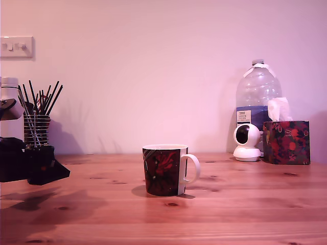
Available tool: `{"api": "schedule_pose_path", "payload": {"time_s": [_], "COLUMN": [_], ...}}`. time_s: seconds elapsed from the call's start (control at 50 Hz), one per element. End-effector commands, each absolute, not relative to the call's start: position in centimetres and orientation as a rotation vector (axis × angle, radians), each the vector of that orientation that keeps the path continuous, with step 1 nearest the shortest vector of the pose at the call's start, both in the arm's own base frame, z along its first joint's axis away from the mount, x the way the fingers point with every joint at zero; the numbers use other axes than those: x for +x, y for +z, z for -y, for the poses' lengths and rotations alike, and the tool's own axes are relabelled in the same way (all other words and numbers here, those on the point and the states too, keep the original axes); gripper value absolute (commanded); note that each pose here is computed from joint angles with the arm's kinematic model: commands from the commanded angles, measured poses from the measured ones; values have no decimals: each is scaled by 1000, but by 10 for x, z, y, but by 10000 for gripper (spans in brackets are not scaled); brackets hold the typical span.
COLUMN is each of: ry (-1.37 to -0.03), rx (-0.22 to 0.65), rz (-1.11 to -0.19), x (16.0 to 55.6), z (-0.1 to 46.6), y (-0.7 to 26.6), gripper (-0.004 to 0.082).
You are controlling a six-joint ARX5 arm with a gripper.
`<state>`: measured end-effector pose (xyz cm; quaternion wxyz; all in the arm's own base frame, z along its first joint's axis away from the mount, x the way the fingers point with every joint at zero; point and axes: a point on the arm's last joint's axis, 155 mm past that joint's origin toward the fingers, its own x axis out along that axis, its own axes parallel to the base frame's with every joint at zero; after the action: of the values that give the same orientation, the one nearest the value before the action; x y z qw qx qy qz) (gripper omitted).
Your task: Pick up the coffee capsules from the table one by one and drop them inside the nearest coffee cup
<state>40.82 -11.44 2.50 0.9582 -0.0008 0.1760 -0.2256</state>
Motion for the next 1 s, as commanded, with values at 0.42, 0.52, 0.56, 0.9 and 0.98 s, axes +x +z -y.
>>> {"api": "schedule_pose_path", "payload": {"time_s": [0.42, 0.52, 0.56, 0.9, 0.98], "ry": [-450, -450, -450, -439, -437], "rx": [-11, -11, -13, -63, -63], "rz": [-382, -382, -381, -369, -377], "x": [404, 405, 405, 400, 395], "z": [112, 112, 112, 111, 110], "y": [21, 21, 21, 24, 21], "gripper": [519, 519, 519, 519, 519]}}
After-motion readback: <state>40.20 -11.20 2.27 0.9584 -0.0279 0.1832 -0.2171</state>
